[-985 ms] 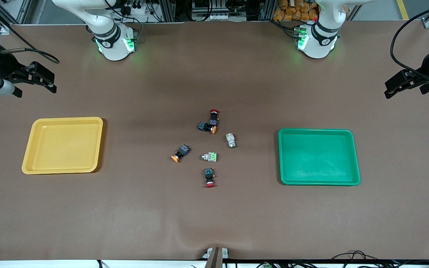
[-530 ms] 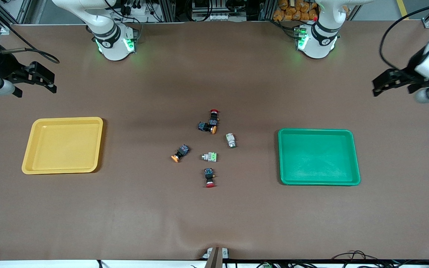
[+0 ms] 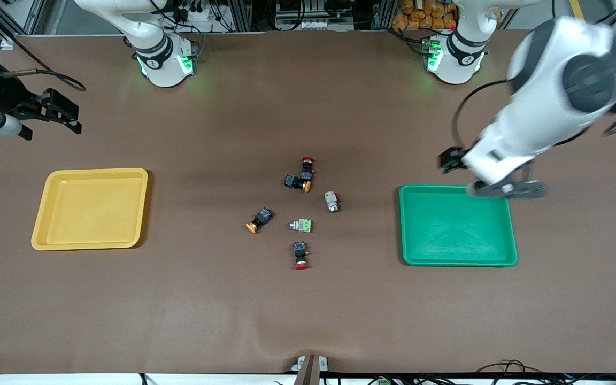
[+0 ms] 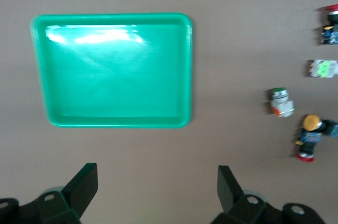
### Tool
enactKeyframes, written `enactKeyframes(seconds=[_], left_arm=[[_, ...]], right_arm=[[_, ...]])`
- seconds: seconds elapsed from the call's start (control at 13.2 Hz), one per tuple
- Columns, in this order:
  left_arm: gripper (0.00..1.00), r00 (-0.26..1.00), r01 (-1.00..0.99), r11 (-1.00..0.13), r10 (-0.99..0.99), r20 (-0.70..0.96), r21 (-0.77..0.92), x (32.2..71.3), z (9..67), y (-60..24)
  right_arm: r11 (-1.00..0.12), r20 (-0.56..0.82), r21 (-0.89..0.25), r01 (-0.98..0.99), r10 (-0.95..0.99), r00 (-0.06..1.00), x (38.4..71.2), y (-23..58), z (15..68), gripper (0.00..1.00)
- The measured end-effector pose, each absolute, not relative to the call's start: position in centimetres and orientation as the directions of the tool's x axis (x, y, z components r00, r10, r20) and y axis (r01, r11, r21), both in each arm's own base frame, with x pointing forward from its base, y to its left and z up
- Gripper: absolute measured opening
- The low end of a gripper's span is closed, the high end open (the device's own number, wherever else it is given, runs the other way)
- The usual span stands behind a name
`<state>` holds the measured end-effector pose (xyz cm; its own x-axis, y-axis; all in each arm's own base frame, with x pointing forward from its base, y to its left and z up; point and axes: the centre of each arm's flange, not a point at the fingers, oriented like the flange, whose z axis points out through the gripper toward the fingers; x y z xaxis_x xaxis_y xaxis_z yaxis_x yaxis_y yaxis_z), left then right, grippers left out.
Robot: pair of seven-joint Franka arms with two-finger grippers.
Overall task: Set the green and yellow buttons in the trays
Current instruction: 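Reach the left gripper to the green flush button and grasp it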
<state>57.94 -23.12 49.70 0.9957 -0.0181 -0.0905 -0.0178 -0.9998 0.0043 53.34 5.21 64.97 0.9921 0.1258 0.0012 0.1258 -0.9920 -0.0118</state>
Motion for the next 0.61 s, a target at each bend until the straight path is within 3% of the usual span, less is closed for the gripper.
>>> enactKeyframes(seconds=[0.61], left_arm=[[1.00, 0.992, 0.095, -0.995, 0.093, -0.082, 0.020, 54.7, 35.4, -38.6]], right_arm=[[-0.992, 0.002, -0.012, 0.126, 0.126, 0.992, 53.3, 5.2, 65.0, 1.00]])
